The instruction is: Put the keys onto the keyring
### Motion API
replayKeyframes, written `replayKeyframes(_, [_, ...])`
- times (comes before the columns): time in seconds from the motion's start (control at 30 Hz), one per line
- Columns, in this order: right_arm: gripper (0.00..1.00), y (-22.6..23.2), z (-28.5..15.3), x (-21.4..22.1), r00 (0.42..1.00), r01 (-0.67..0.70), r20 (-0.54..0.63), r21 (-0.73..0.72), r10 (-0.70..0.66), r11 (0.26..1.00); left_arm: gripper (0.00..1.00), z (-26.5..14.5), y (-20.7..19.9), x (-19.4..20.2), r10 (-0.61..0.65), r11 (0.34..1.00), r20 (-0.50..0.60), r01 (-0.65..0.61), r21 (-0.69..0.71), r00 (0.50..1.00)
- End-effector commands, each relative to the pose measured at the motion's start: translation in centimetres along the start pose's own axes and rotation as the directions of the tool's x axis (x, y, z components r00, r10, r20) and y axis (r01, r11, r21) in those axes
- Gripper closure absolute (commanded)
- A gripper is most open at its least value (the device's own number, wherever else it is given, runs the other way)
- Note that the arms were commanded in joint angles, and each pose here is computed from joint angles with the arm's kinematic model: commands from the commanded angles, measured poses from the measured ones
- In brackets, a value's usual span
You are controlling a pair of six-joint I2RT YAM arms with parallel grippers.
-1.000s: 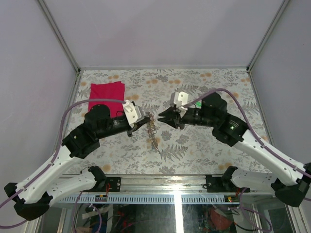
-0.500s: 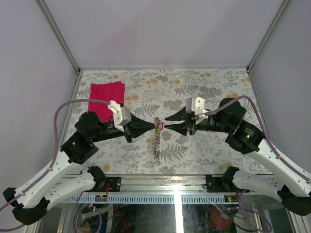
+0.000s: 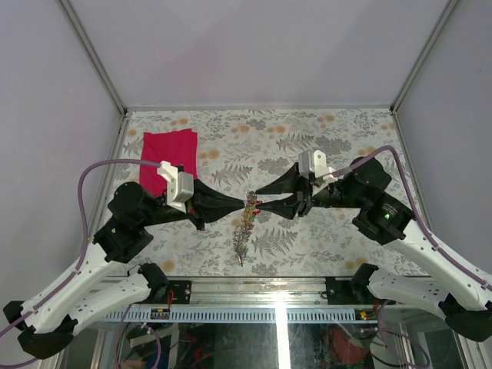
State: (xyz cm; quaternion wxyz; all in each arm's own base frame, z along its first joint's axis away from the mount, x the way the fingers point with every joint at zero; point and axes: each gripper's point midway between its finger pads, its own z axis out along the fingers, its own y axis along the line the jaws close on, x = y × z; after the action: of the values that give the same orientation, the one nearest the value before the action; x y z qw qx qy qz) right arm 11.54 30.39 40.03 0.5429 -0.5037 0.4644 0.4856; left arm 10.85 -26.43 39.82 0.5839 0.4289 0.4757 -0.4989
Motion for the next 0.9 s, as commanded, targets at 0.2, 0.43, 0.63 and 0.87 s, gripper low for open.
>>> replayKeyframes(0.2, [0.58, 0.4, 1.2, -1.6, 0.997, -0.008, 0.077, -0.062, 0.013, 0.998, 1.00, 0.4, -0.5, -3.8, 0.081, 0.996, 0.117, -0.086, 0.034, 0.990])
replayKeyframes(0.43, [0.60, 0.3, 1.3, -0.1, 0.999, -0.017, 0.035, -0.062, 0.019, 0.998, 1.00, 0.3, -0.7, -4.4, 0.092, 0.995, 0.129, -0.097, 0.033, 0.987])
replayKeyframes(0.63, [0.67, 0.3, 1.3, 0.7, 0.999, -0.027, 0.022, -0.062, 0.028, 0.998, 1.00, 0.2, -0.6, -4.7, 0.100, 0.994, 0.136, -0.105, 0.026, 0.986])
replayKeyframes(0.87, [0.71, 0.4, 1.4, 1.2, 0.999, -0.031, 0.008, -0.071, 0.031, 0.997, 1.00, 0.4, -0.5, -5.0, 0.106, 0.994, 0.143, -0.110, 0.025, 0.984])
